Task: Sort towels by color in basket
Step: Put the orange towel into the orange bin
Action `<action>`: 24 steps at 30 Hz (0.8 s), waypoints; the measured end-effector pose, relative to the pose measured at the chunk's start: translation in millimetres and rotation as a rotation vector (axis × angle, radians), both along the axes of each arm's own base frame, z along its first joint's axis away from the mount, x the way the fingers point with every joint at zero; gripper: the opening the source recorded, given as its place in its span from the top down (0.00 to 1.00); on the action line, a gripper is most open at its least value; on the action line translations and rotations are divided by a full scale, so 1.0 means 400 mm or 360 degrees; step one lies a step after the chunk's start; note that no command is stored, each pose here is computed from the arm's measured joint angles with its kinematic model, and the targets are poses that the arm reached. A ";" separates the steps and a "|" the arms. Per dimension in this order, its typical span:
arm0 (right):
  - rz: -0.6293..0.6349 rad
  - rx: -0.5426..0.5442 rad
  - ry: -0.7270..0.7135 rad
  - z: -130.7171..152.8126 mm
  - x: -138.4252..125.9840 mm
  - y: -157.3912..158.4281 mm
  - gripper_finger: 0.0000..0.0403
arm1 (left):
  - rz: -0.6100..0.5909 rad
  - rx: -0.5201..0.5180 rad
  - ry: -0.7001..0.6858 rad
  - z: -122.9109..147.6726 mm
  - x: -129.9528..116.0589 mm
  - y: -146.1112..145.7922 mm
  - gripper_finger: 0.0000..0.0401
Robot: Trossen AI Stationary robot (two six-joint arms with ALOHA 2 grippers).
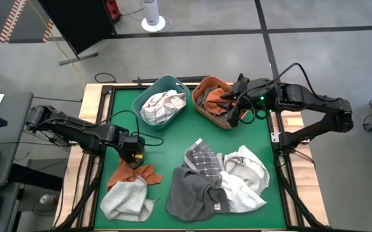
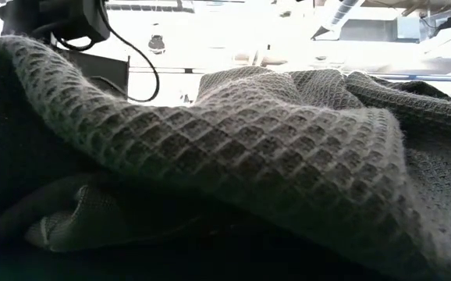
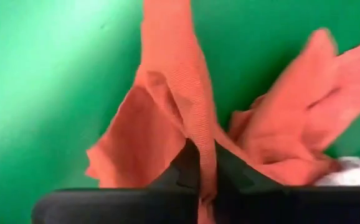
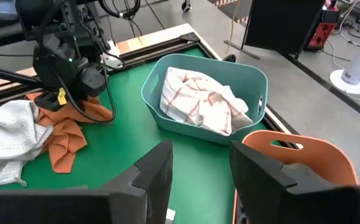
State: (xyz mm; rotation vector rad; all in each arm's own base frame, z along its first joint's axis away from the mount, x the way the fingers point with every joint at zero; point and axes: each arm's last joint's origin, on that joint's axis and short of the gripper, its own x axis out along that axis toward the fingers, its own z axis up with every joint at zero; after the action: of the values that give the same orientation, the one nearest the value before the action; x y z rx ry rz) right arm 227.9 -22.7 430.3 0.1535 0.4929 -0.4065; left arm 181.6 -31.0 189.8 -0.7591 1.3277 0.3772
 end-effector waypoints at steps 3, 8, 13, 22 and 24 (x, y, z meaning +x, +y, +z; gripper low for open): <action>-0.0010 0.0000 -0.0004 0.002 -0.006 -0.003 0.54 | 0.0079 -0.0030 -0.0167 0.023 0.007 0.010 0.99; -0.0010 0.0002 -0.0006 0.003 -0.006 -0.003 0.54 | 0.0402 -0.0022 -0.0914 0.134 0.025 0.052 1.00; -0.0005 0.0013 -0.0003 0.000 -0.002 0.001 0.54 | 0.0592 0.0127 -0.1783 0.278 0.009 0.106 1.00; 0.0131 0.0044 -0.0114 -0.013 0.080 0.031 0.54 | 0.0691 0.0269 -0.2522 0.383 0.017 0.164 1.00; 0.0210 0.0091 -0.0136 -0.025 0.116 0.031 0.52 | 0.0729 0.0279 -0.2583 0.385 0.035 0.171 1.00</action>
State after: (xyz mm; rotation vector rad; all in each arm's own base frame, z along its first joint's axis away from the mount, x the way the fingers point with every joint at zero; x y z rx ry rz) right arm 274.1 -10.3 420.2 0.1917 0.4282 -0.2558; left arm 195.6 37.4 344.0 -0.8603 -0.4023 0.1172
